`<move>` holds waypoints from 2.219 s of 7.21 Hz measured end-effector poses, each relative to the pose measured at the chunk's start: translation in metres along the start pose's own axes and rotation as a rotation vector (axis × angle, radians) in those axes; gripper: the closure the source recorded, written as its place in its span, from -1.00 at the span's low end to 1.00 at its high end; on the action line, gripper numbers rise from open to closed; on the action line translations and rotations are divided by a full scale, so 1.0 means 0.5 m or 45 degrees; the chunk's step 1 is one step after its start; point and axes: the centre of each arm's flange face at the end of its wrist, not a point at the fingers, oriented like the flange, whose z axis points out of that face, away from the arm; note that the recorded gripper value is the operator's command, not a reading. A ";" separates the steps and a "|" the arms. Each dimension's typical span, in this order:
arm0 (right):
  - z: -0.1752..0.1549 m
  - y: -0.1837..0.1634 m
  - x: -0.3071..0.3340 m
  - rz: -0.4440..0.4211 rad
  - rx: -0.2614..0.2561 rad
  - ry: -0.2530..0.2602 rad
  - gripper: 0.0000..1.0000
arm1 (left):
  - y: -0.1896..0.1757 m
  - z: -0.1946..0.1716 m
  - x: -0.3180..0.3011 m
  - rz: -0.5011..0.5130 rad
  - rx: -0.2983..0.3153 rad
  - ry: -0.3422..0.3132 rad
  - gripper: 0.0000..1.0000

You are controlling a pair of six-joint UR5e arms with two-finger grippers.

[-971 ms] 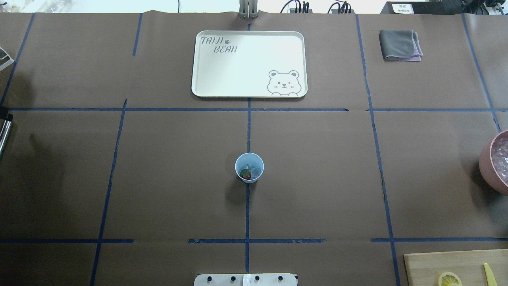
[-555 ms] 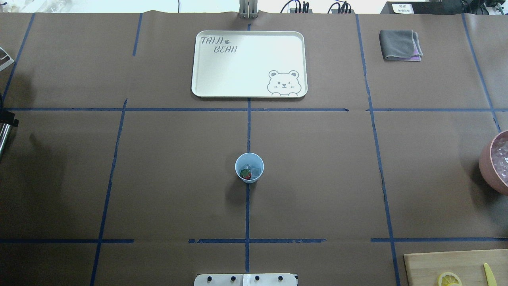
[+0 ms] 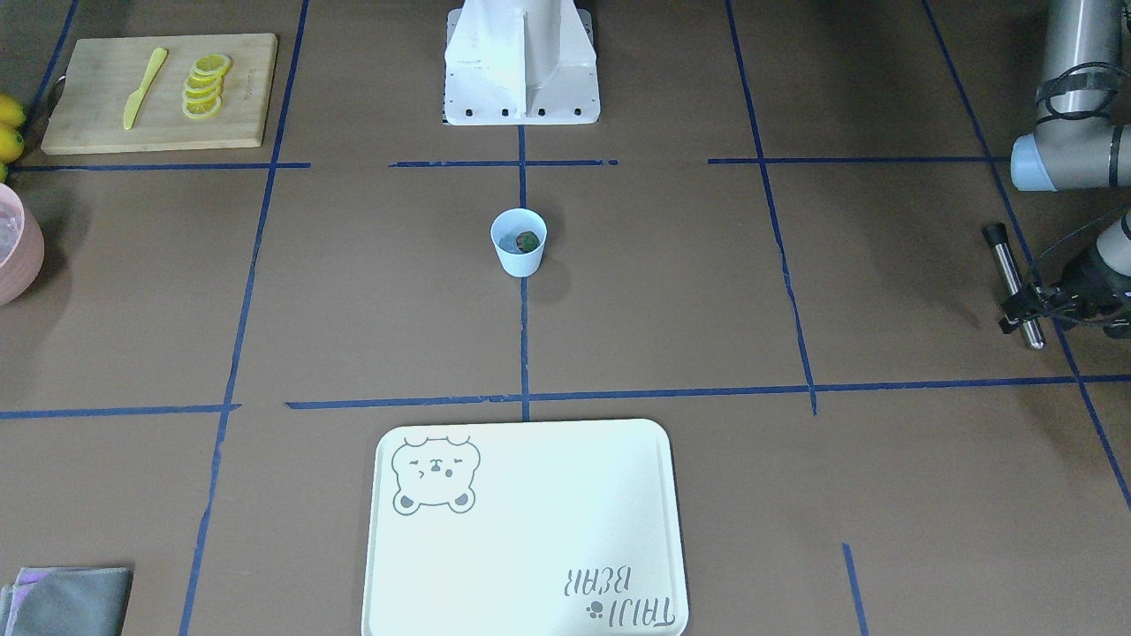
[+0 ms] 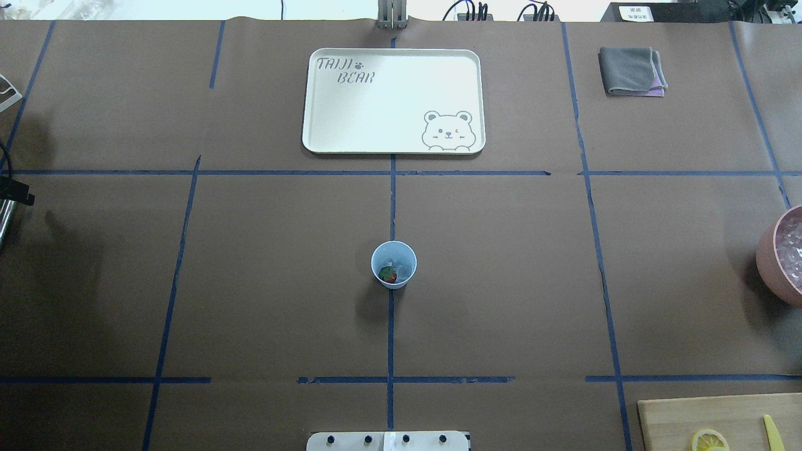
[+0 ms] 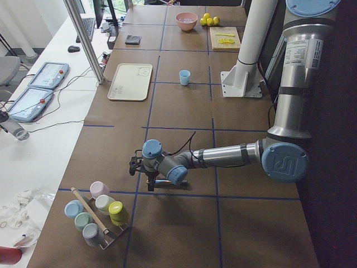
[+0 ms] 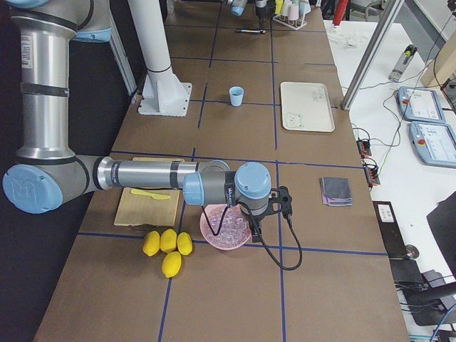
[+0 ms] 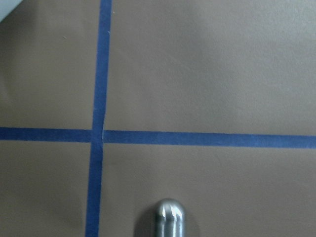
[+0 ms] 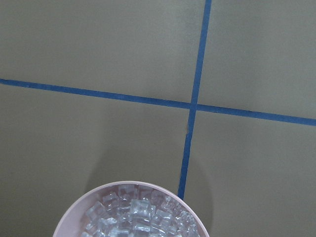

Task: Mash ice and strawberries in cup
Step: 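Grasp the upright metal pestle rod with the left gripper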

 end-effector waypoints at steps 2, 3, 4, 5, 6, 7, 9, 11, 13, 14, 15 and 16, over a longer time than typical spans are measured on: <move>-0.001 -0.001 -0.002 -0.001 0.001 0.000 -0.99 | 0.005 0.007 0.004 0.008 -0.008 -0.001 -0.86; -0.002 -0.001 -0.003 -0.001 0.002 0.000 -0.99 | 0.005 0.008 0.004 0.008 -0.010 -0.001 -0.74; -0.002 -0.001 -0.003 -0.001 0.002 0.001 -0.99 | 0.006 0.008 0.004 0.007 -0.011 -0.002 -0.68; -0.002 -0.001 -0.003 -0.002 0.003 0.001 -0.99 | 0.006 0.008 0.004 0.007 -0.011 -0.002 -0.57; -0.003 -0.001 -0.003 -0.002 0.004 0.002 -0.99 | 0.007 0.009 0.004 0.007 -0.011 -0.002 -0.47; -0.003 -0.001 -0.003 -0.003 0.004 0.002 -0.99 | 0.007 0.009 0.003 0.006 -0.011 -0.002 -0.41; -0.003 -0.002 -0.004 -0.005 0.004 0.004 -0.99 | 0.008 0.009 0.003 0.004 -0.012 -0.003 -0.29; -0.007 -0.010 -0.008 -0.014 0.009 0.007 -0.99 | 0.008 0.009 0.003 0.004 -0.014 -0.001 -0.18; -0.008 -0.013 -0.009 -0.017 0.011 0.008 -0.99 | 0.007 0.008 0.004 0.005 -0.014 0.003 0.02; -0.009 -0.014 -0.009 -0.017 0.012 0.008 -0.99 | 0.007 0.006 0.004 0.005 -0.013 0.004 0.15; -0.010 -0.014 -0.010 -0.018 0.012 0.008 -0.99 | 0.007 0.006 0.005 0.005 -0.013 0.005 0.29; -0.010 -0.015 -0.010 -0.018 0.013 0.008 -0.99 | 0.006 0.005 0.005 0.004 -0.012 0.006 0.44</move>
